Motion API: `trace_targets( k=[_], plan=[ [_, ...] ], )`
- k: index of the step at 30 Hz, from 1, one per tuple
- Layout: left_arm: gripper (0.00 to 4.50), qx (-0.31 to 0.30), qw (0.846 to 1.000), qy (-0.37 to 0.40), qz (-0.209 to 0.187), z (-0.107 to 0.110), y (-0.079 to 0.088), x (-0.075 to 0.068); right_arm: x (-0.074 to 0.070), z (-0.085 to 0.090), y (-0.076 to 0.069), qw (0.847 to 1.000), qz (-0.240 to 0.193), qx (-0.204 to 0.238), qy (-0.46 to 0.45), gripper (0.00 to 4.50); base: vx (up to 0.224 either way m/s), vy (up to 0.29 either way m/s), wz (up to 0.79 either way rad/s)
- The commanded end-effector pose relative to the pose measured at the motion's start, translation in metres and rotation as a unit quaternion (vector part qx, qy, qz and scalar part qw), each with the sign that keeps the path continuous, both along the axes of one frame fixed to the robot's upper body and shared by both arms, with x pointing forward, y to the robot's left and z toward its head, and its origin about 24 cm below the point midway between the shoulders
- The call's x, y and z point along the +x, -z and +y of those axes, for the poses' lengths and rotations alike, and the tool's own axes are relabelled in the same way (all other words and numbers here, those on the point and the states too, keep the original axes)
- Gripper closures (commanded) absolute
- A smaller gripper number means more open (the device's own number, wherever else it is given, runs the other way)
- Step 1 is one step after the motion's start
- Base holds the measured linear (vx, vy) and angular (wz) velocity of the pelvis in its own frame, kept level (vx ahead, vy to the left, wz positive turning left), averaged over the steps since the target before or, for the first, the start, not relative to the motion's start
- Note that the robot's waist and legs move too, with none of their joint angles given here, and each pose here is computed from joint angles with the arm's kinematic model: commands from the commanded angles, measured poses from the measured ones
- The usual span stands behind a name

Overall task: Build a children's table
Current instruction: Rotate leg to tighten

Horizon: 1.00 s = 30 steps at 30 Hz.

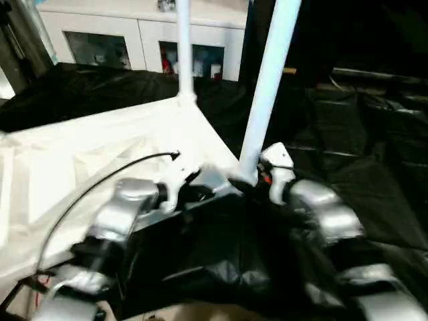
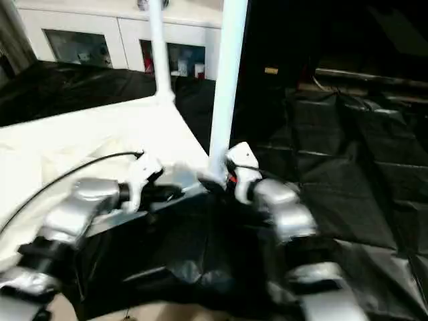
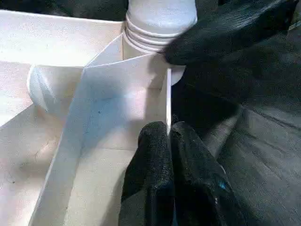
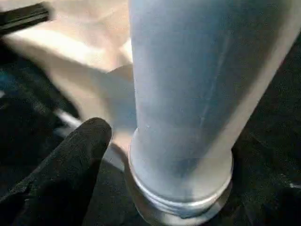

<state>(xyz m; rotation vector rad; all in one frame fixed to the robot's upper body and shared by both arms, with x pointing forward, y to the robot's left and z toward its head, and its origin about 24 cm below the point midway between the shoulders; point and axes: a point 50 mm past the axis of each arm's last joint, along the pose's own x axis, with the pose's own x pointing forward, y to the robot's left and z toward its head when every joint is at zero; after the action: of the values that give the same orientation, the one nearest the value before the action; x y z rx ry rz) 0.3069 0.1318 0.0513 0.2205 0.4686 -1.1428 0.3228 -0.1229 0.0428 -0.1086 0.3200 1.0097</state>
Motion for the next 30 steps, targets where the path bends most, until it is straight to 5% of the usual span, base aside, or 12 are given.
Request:
trace_targets(
  k=[1,9,22,28,30],
  plan=[
    [4.50,-0.028,0.998,0.059,-0.012,-0.017,-0.010,-0.004,-0.014,0.024,0.000,0.994,0.018,0.016,-0.110,0.45,0.000,0.000,0.00],
    [4.50,-0.008,0.994,0.113,0.011,0.001,-0.012,-0.010,-0.020,0.006,-0.004,0.985,0.043,0.000,-0.168,0.45,0.000,0.000,0.00],
    [4.50,0.001,0.991,0.130,0.026,0.010,-0.013,-0.011,-0.026,0.005,-0.005,0.977,0.063,0.001,-0.204,1.55,0.000,0.000,0.00],
    [4.50,-0.011,0.997,0.073,0.002,0.002,-0.014,0.001,-0.024,0.012,0.000,0.986,0.054,0.027,-0.156,1.83,0.000,0.000,0.00],
    [4.50,-0.013,0.999,0.031,-0.015,-0.004,-0.015,0.010,-0.013,0.020,0.009,0.997,0.037,0.016,-0.068,1.86,0.000,0.000,0.00]
  ],
)
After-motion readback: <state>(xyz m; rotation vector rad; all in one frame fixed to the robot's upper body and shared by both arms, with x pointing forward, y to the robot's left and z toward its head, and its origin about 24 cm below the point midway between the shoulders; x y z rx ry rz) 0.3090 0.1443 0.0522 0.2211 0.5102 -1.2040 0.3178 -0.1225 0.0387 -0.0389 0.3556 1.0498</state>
